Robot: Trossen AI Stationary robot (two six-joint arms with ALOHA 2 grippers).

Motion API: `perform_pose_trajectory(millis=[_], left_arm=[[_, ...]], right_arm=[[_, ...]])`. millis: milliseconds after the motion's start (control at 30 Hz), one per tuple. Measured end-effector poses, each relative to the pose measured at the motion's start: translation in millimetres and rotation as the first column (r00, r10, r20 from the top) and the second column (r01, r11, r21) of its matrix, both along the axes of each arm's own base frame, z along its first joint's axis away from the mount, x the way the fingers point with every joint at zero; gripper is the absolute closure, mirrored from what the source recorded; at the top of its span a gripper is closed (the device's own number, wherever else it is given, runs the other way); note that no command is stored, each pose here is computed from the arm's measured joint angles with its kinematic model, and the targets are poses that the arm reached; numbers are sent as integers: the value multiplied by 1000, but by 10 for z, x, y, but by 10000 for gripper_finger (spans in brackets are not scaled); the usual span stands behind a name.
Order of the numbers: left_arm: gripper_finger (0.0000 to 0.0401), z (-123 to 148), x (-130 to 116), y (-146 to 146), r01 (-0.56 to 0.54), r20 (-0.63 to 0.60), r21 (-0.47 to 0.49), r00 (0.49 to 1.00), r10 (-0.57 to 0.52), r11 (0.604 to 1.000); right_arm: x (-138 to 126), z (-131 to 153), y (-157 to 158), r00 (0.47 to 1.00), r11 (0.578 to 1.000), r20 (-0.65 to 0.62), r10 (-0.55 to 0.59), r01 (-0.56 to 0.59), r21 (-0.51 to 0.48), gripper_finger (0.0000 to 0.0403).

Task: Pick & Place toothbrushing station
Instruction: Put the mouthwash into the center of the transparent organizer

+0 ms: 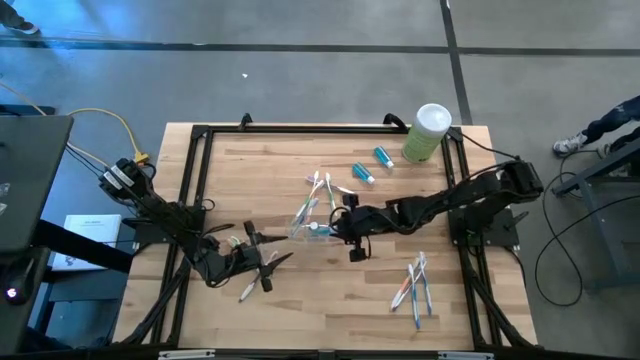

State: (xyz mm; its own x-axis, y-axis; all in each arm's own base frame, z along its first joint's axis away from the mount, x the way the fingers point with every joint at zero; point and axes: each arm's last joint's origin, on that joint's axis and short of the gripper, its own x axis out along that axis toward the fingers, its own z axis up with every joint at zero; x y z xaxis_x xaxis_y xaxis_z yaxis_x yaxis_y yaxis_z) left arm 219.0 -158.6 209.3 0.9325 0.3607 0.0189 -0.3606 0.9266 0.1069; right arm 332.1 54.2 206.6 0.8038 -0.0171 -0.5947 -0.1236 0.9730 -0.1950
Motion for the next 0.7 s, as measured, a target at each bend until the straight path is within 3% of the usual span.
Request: perform_pose_trajectory(millis=[400, 700], left_arm=[[201, -1, -4, 17, -51, -34, 83, 998, 54, 995], [201, -5, 25, 65, -85, -39, 89, 995, 89, 992]], right_arm=[[67, -112, -163, 999, 999, -34, 34, -34, 23, 318], [65, -121, -196, 996, 997, -46, 77, -75, 34, 317]])
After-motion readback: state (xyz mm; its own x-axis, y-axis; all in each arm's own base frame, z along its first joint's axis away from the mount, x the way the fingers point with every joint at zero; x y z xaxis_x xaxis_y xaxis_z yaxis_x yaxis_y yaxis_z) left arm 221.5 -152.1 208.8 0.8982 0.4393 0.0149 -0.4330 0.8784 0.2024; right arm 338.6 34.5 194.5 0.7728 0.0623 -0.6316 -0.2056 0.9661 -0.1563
